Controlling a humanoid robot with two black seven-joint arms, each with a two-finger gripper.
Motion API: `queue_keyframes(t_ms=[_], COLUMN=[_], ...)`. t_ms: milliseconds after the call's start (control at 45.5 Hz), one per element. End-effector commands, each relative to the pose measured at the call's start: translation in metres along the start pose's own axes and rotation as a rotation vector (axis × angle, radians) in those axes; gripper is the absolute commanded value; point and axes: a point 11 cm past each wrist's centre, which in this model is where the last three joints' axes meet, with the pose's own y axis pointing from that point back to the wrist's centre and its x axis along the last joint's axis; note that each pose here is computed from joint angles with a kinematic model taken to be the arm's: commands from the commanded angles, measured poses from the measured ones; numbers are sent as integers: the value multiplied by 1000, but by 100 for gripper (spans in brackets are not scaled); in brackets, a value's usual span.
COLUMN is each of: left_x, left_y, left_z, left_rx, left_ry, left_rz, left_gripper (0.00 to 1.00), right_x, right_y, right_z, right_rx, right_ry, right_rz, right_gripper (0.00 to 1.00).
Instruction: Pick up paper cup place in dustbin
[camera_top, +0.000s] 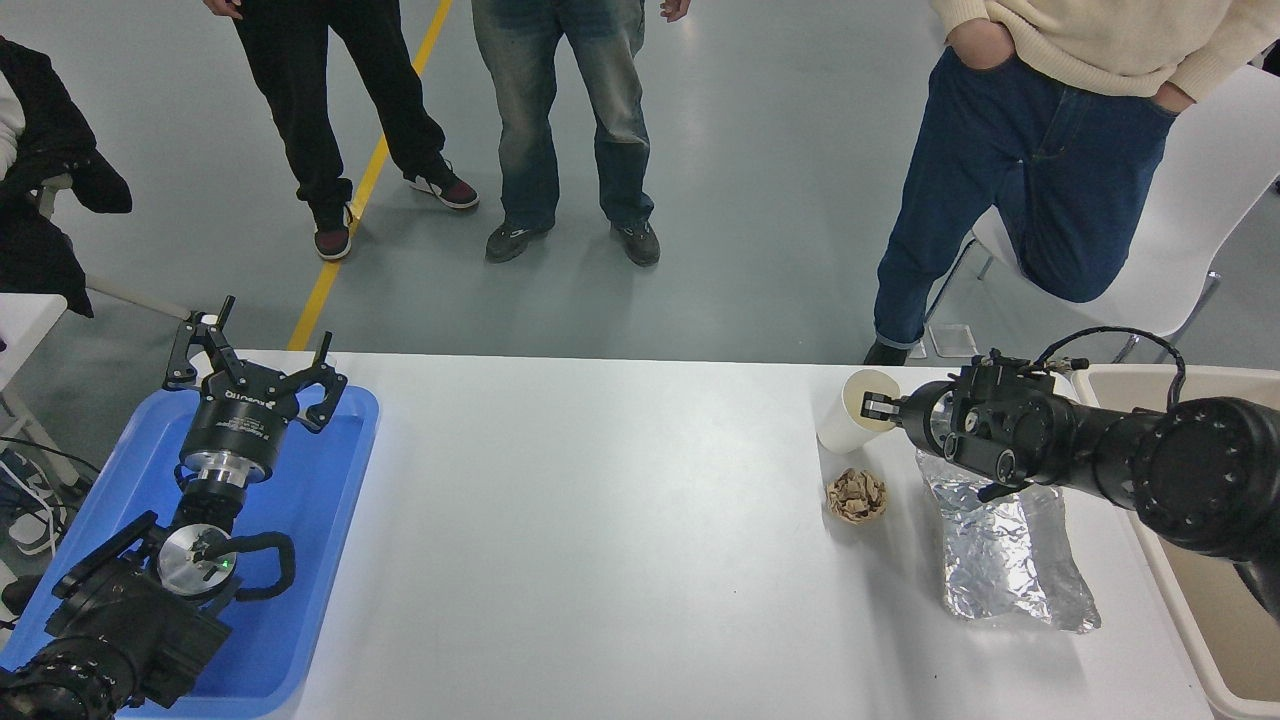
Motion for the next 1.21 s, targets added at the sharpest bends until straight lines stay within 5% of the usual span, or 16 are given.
queue_keyframes(t_ms=[0,418,1187], left_x=[0,0,0], left_y=[0,0,0], left_z=[0,-1,0], left_rx=[0,1,0], left_ry=[0,1,0], left_rz=[0,0,0], left_gripper=[100,100,100], right_x=[15,48,119], right_y=[13,112,242], right_z=[-5,4,-41], right_rx=[13,-40,13], right_ry=[-24,119,246], right_rz=[-10,-227,-138], right_gripper=[0,0,0])
